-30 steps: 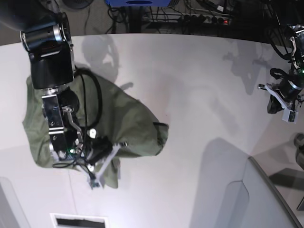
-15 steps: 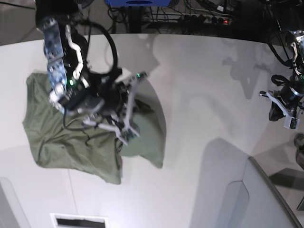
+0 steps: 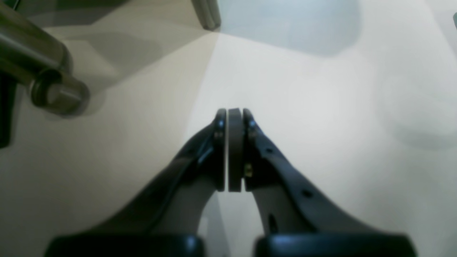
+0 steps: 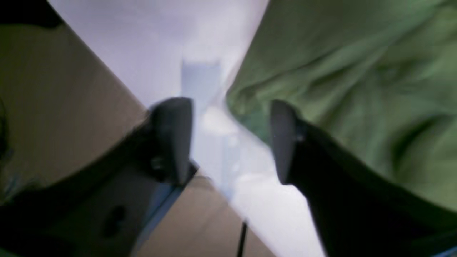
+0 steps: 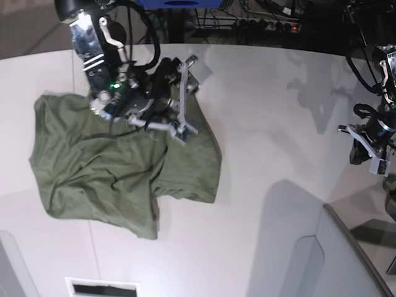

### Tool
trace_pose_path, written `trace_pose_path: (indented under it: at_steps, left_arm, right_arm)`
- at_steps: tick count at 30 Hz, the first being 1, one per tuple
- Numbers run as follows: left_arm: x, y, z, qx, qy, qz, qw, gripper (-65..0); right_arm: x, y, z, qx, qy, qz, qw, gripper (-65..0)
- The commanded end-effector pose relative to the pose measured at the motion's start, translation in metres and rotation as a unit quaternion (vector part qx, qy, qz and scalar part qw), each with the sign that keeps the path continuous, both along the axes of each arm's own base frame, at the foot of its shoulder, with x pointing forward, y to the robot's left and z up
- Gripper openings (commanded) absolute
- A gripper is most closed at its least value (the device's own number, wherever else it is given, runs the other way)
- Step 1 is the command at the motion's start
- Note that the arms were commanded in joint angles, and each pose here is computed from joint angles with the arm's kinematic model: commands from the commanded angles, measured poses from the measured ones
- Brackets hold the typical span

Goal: Layout the t-shirt on the table in an organized manner, then fold the t-shirt properly
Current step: 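Lay the shirt down and smooth it with the right gripper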

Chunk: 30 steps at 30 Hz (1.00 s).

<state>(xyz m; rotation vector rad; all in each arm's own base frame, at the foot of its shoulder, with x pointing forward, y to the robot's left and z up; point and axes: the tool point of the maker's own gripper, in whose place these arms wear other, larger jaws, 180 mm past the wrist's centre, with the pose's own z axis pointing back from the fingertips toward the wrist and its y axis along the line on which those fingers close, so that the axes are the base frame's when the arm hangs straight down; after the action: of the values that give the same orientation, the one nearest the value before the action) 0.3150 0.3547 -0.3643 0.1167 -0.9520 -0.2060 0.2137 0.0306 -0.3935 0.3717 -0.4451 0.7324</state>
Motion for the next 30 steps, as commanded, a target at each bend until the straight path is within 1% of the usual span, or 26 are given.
trace_pose_path:
  at_steps: [1,2,4,5,9,11,14,15,19,23,26,27,28,30]
  left_arm:
    - [0.009,0.010,0.022,0.012,-0.030,0.002,0.999,-64.3]
    - [0.008,0.010,0.021,0.011,-0.030,0.001,0.999,-64.3]
    - [0.005,0.010,0.018,0.011,-0.026,0.001,1.000,-64.3]
    - [0.004,0.011,0.017,0.012,-0.024,0.001,1.000,-64.3]
    - [-0.013,0.014,0.006,0.014,-0.003,0.000,1.000,-64.3]
    - [-0.015,0.014,0.004,0.014,0.001,0.000,1.000,-64.3]
    - [-0.018,0.014,0.001,0.014,0.005,0.001,1.000,-64.3]
    - [-0.020,0.015,0.000,0.015,0.008,0.000,1.000,-64.3]
    - [-0.021,0.015,0.000,0.016,0.008,0.000,1.000,-64.3]
    - [-0.023,0.016,-0.002,0.016,0.013,0.000,1.000,-64.3]
    - [-0.023,0.016,-0.002,0.017,0.013,0.000,1.000,-64.3]
    - [-0.023,0.016,-0.002,0.016,0.012,0.000,1.000,-64.3]
    - [-0.022,0.016,-0.001,0.016,0.011,0.000,1.000,-64.3]
    - [-0.022,0.016,-0.001,0.017,0.011,0.000,1.000,-64.3]
  right_arm:
    - [0.020,-0.002,0.024,0.021,-0.044,-0.018,0.9987,-27.9]
    - [0.032,-0.009,0.036,0.025,-0.065,-0.035,0.9970,-28.2]
    - [0.060,-0.021,0.047,0.021,-0.089,-0.056,0.9942,-28.2]
    - [0.075,-0.024,0.045,0.020,-0.089,-0.064,0.9937,-28.2]
    - [0.126,-0.021,0.021,0.044,-0.069,-0.094,0.9922,-28.5]
    - [0.144,-0.016,0.008,0.049,-0.054,-0.098,0.9925,-33.3]
    - [0.159,-0.006,-0.009,0.055,-0.027,-0.102,0.9929,-43.5]
    - [0.163,-0.005,-0.014,0.057,-0.021,-0.104,0.9928,-44.6]
    - [0.173,-0.005,-0.025,0.064,-0.012,-0.113,0.9915,-44.7]
    - [0.173,-0.010,-0.023,0.056,-0.012,-0.114,0.9918,-44.7]
    - [0.171,-0.011,-0.010,0.053,-0.026,-0.108,0.9924,-44.3]
    - [0.171,-0.012,-0.006,0.054,-0.032,-0.115,0.9914,-41.9]
    - [0.173,-0.014,-0.004,0.054,-0.036,-0.134,0.9888,-36.8]
    - [0.175,-0.025,-0.011,0.048,-0.029,-0.175,0.9829,-26.4]
